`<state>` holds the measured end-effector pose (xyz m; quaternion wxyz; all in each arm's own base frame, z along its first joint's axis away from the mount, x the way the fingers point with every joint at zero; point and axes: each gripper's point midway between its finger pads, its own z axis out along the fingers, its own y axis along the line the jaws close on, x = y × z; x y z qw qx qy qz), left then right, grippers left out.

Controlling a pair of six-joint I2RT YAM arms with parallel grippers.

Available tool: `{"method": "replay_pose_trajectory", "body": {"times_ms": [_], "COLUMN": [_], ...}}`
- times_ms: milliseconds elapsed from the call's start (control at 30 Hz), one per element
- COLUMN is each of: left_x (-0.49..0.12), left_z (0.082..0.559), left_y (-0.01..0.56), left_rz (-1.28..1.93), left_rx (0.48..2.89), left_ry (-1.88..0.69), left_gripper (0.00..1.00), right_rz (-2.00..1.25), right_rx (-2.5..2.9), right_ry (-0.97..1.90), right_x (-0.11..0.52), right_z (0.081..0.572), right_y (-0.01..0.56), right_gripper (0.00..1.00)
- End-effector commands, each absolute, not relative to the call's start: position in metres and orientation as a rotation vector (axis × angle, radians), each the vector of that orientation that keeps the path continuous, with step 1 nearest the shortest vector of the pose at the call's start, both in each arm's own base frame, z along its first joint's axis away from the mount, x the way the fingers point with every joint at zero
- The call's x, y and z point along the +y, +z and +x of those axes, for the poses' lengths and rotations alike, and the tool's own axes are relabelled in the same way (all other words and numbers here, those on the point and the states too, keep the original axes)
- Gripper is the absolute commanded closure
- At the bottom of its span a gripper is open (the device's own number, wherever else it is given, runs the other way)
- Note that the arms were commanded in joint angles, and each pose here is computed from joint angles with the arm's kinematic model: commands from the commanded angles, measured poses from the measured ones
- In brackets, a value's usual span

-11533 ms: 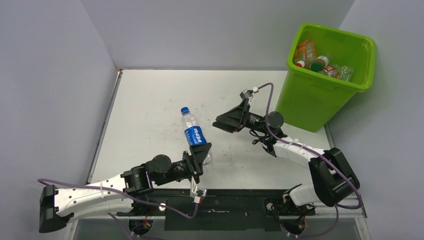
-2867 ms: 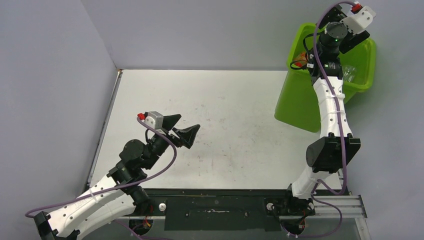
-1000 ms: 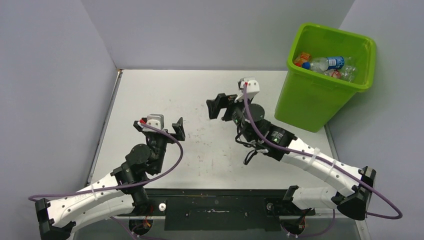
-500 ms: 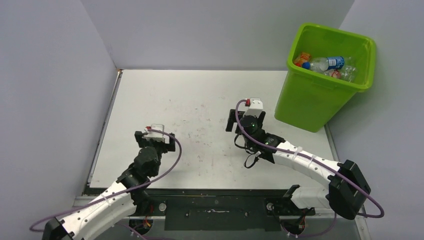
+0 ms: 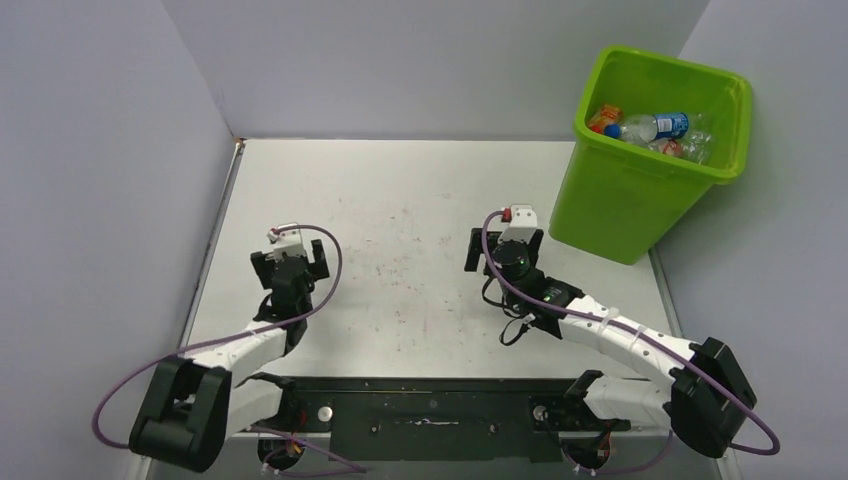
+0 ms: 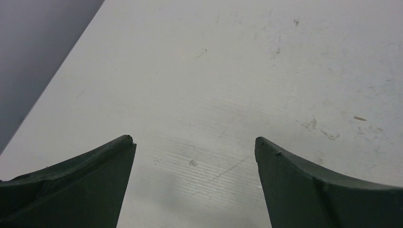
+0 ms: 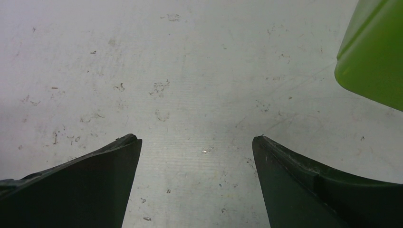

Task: Put the plastic bottles in the bin
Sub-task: Reset both arms

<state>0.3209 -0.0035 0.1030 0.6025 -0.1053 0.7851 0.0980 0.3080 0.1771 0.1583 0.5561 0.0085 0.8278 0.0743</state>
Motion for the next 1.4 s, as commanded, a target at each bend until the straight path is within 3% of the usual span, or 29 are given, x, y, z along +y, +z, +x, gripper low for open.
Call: {"method": "replay_pose_trajectory", "body": {"times_ms": [0, 467, 600, 833, 1367], "left_x": [0.008, 0.016, 0.017, 0.016, 0.016], "left_z": [0.351, 0.374, 0.374, 0.37, 0.37], "left_y": [0.126, 0.098, 0.099, 0.102, 0.101], "left_rz": [-0.286, -0.252, -0.253, -0.263, -0.265], "left_rx": [1.681, 1.667, 1.662, 1.638, 1.642], "left_ry": [0.245, 0.11, 0.106, 0.148, 0.151], "left_gripper": [0.04, 0.04, 0.04, 0.04, 0.04], "right_rz": [-0.008, 0.018, 0.03, -0.078, 0.033], "right_rx": [1.935, 1.796, 1.664, 1.733, 1.641], "right_ry": [0.193, 0.147, 0.205, -0.02, -0.379], "right_x": [0.174, 0.149, 0.155, 0.111, 0.017], "right_z": [0.305, 0.306, 0.326, 0.366, 0.366], "right_y": [0.163, 0.154, 0.178, 0.157, 0.121], "right_gripper": [0.1, 0.11, 0.1, 0.11, 0.1]}}
